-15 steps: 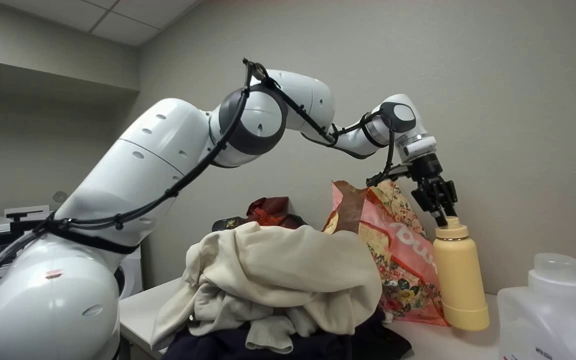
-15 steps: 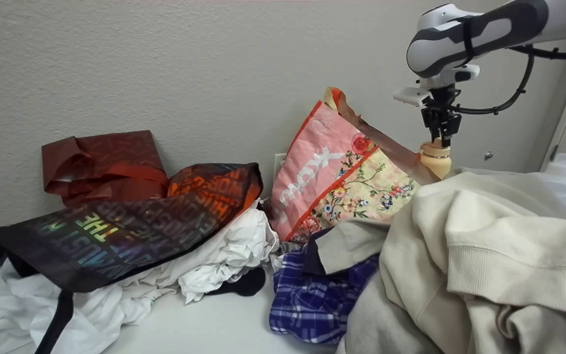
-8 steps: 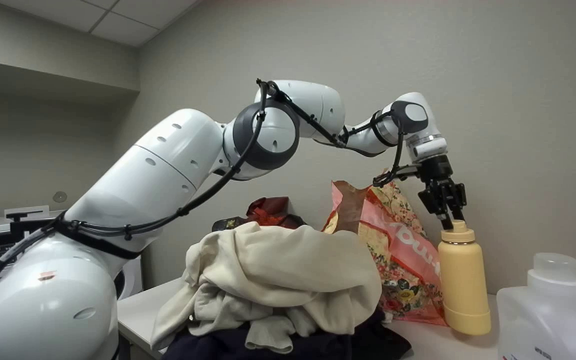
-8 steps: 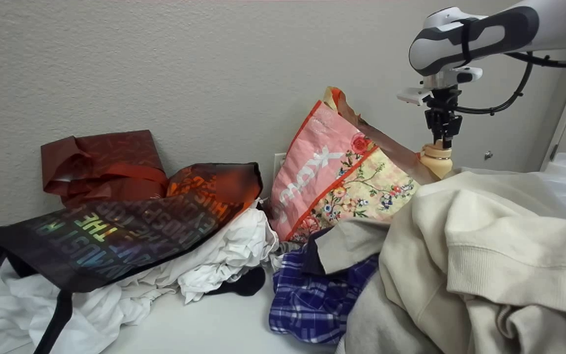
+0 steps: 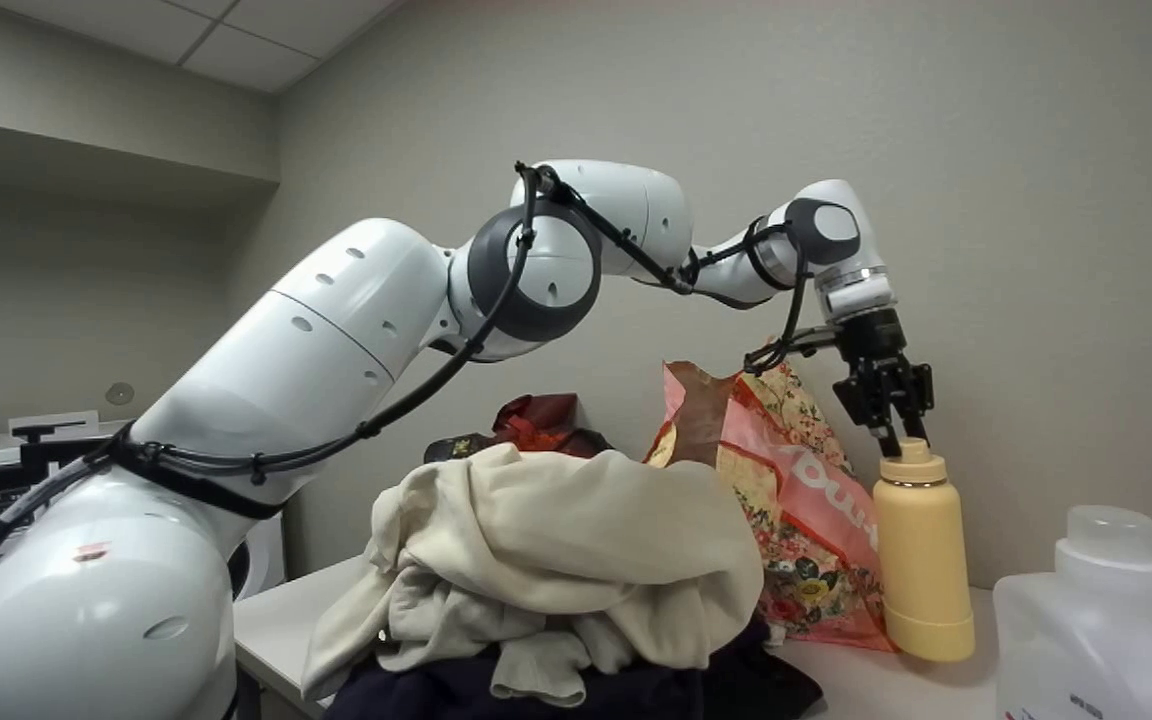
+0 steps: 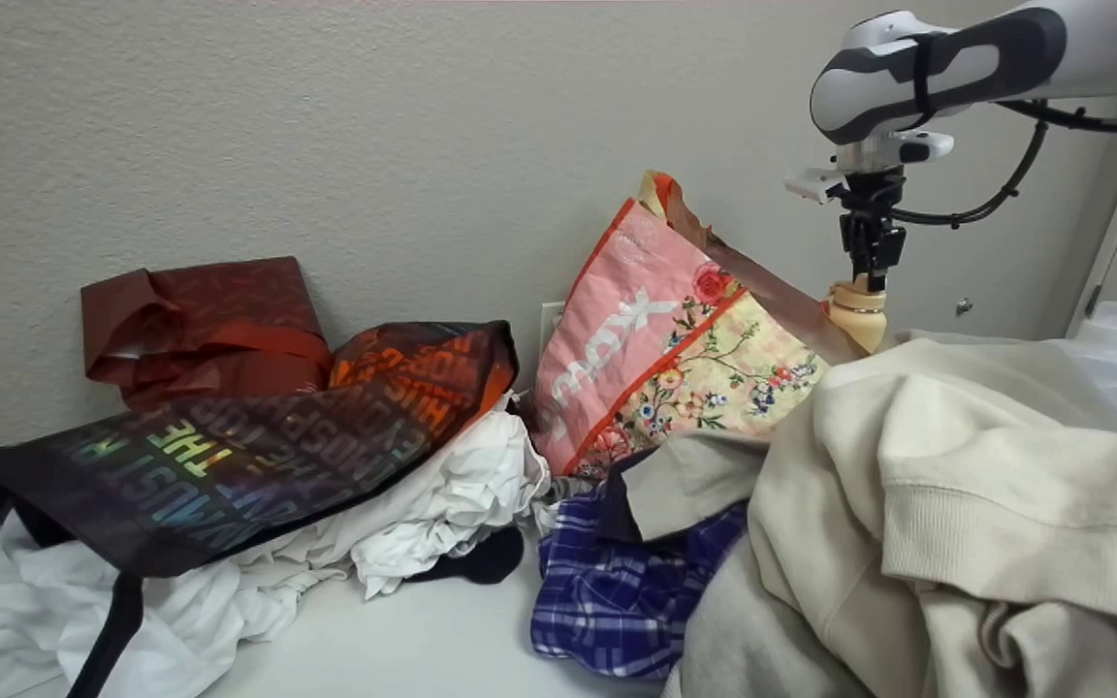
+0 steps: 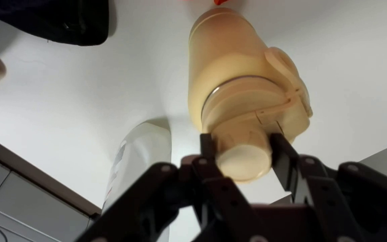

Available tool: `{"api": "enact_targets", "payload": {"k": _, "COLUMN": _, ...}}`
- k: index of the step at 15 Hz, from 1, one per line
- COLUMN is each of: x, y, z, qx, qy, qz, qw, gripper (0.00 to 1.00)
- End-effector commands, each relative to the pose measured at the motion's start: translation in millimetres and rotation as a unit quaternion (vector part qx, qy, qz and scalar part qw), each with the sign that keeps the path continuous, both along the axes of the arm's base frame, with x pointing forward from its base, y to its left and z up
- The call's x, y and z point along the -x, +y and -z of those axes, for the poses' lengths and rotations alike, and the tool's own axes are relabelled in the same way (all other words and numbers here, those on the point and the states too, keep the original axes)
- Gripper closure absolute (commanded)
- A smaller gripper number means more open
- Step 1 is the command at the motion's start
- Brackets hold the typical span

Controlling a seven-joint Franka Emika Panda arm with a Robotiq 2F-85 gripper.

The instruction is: Move the bottle backward

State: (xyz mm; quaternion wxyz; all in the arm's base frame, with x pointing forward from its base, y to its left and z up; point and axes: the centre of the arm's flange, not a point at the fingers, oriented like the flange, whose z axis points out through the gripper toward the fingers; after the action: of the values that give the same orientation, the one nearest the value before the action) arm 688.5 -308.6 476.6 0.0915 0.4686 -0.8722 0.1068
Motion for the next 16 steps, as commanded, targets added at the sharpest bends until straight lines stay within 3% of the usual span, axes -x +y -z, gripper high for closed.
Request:
{"api": "enact_targets", "payload": {"k": 1, "x": 6, "y": 9, "z": -10, "qx": -0.001, "qy": -0.015, "qz": 0.008, "qw": 0.9999, "gripper": 0.29}}
{"api": "enact_targets", "payload": {"k": 5, "x": 10, "y": 15, "z": -19, "qx": 0.006, "qy": -0.017, "qz": 0.004, "qw": 0.9998, "gripper": 0.01}}
{"api": "enact_targets", "payload": {"k": 16, "x": 23, "y": 68, "z": -92, "qx": 0.033, "qy": -0.039, "qz": -0.046, "qw": 0.9976, "gripper": 0.0}}
